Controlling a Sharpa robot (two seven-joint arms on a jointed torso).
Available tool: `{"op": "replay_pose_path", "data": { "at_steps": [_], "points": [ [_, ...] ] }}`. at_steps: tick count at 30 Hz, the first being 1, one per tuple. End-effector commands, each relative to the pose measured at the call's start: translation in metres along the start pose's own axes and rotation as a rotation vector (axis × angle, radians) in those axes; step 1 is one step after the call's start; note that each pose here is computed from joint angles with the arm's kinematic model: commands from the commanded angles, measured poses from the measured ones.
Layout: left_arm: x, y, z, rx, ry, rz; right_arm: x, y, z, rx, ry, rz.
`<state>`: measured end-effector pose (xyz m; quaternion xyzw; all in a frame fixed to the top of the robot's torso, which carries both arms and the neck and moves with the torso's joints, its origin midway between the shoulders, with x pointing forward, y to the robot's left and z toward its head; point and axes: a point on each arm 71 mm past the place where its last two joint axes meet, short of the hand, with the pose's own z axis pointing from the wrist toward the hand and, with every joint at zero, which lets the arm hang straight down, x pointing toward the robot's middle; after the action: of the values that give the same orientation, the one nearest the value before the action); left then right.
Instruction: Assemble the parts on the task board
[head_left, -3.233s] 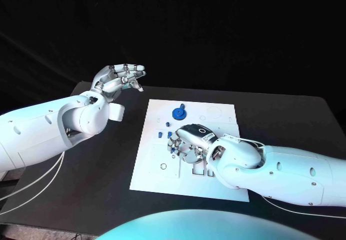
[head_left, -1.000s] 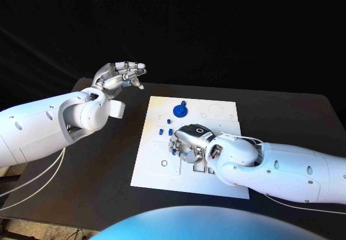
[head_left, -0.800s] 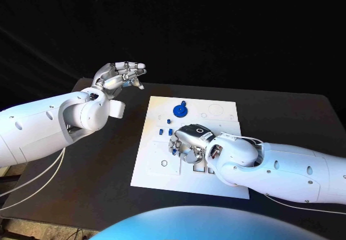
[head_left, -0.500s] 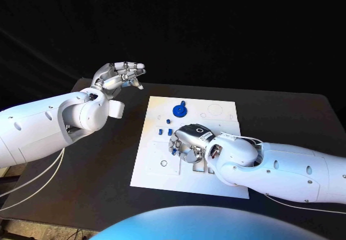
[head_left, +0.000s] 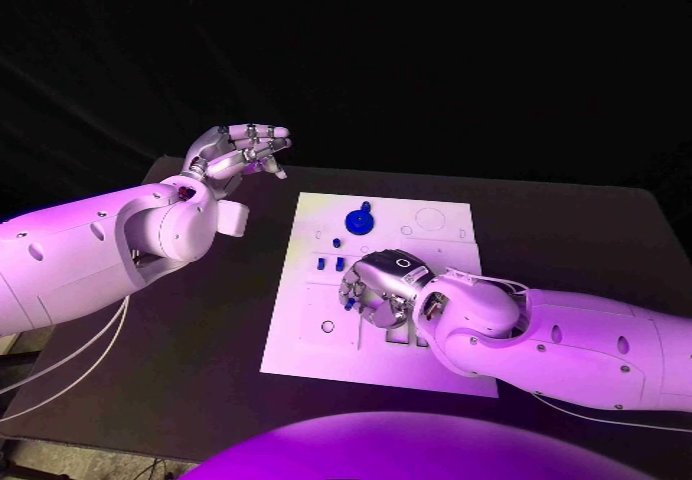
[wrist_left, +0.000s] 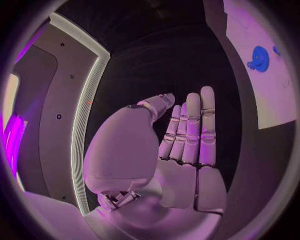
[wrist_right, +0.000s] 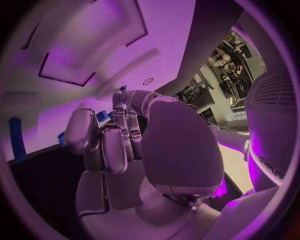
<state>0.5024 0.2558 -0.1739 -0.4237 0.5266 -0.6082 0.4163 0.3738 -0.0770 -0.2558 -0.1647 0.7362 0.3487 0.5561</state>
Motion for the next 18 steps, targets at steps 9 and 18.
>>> {"op": "replay_pose_path", "data": {
  "at_steps": [9,18],
  "points": [
    [0.0022,-0.0006,0.0007,0.005,0.014,-0.010,0.0026,0.0007,0.0008,0.015,0.027,-0.020],
    [0.0025,-0.0006,0.0008,0.005,0.015,-0.010,0.0073,0.0036,0.0040,0.020,0.082,-0.041]
  ]
}}
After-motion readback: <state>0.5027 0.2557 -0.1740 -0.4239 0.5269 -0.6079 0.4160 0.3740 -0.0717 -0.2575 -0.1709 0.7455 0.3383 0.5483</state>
